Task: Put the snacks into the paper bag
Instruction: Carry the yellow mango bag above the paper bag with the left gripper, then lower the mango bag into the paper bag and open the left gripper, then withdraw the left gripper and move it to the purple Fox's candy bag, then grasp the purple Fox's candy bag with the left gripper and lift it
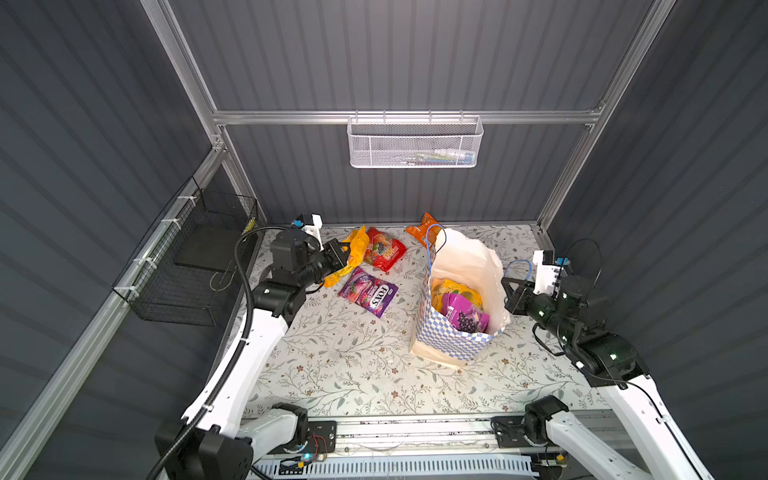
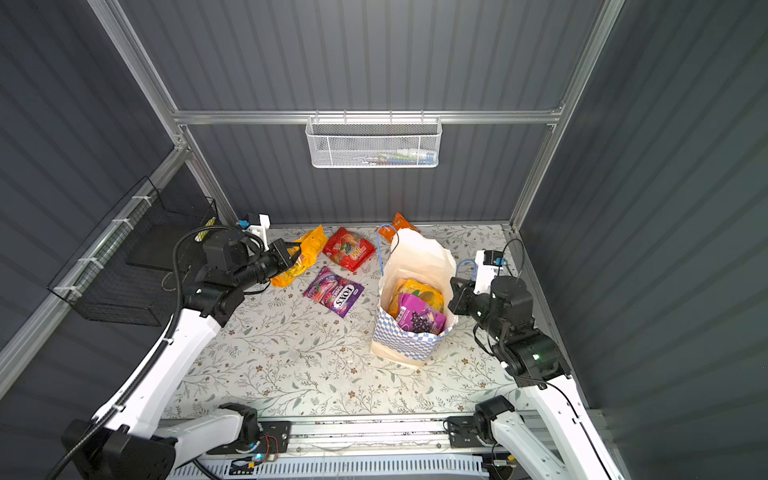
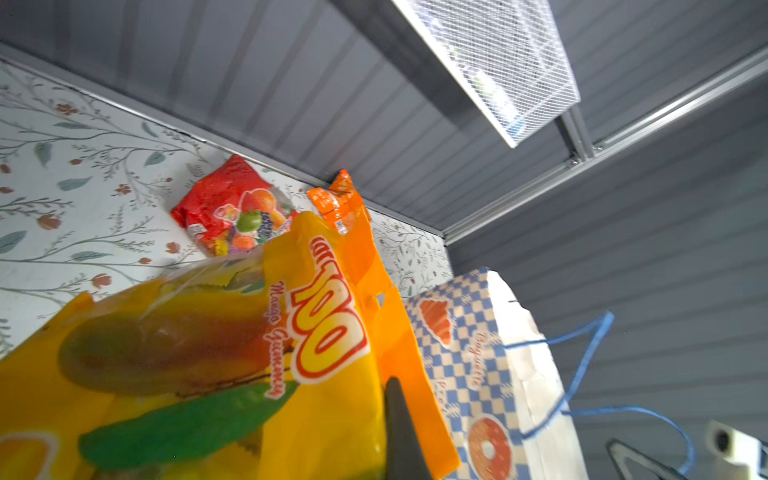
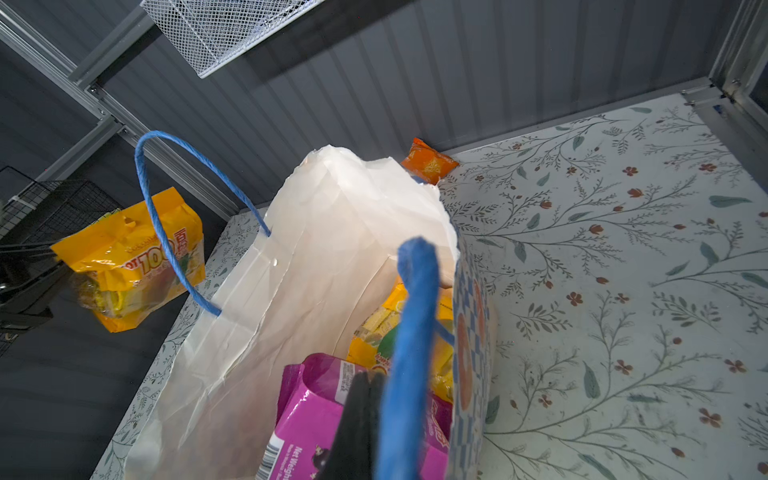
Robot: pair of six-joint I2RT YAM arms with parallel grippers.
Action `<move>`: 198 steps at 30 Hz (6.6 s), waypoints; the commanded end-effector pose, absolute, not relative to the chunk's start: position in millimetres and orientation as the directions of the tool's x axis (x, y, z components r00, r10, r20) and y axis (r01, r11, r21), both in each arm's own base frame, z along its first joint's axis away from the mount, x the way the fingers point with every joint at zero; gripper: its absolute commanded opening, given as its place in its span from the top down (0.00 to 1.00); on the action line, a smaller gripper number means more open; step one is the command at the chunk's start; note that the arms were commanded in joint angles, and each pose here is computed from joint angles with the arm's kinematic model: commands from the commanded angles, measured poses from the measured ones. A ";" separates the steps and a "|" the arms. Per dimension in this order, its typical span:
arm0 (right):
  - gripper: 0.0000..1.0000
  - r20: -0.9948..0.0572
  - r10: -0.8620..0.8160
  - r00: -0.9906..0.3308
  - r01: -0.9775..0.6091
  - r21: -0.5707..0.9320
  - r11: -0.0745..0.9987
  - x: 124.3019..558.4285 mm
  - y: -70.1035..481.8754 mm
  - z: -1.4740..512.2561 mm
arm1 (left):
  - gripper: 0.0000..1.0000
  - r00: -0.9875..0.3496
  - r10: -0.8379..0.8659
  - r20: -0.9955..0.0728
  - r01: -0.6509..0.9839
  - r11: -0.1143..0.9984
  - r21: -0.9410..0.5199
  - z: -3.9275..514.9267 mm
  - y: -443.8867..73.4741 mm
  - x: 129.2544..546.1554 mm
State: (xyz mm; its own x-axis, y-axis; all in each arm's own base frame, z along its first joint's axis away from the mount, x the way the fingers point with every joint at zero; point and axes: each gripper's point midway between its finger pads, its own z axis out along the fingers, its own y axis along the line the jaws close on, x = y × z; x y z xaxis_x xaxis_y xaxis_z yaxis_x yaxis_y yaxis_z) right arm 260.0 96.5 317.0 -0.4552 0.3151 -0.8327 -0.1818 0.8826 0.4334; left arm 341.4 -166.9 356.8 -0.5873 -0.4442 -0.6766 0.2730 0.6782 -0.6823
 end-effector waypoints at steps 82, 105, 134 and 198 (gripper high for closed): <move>1.00 -0.849 0.297 -0.438 -0.203 0.415 0.887 257.9 96.3 318.1 | 0.91 -0.480 0.476 -0.737 0.737 0.675 -0.044 233.7 -492.4 318.9; 1.00 -0.847 0.297 -0.441 -0.201 0.415 0.887 258.6 96.4 317.0 | 0.00 -0.392 0.171 -0.904 0.819 0.511 -0.259 416.2 -449.5 254.5; 1.00 -0.844 0.297 -0.446 -0.206 0.419 0.884 259.4 98.2 315.9 | 0.00 -0.752 -0.280 -0.596 0.094 0.850 -0.518 254.1 -185.2 350.1; 1.00 -0.846 0.296 -0.444 -0.219 0.423 0.879 256.3 99.4 318.0 | 1.00 -0.913 -0.377 -0.154 -0.137 0.642 -0.754 104.5 -167.2 395.2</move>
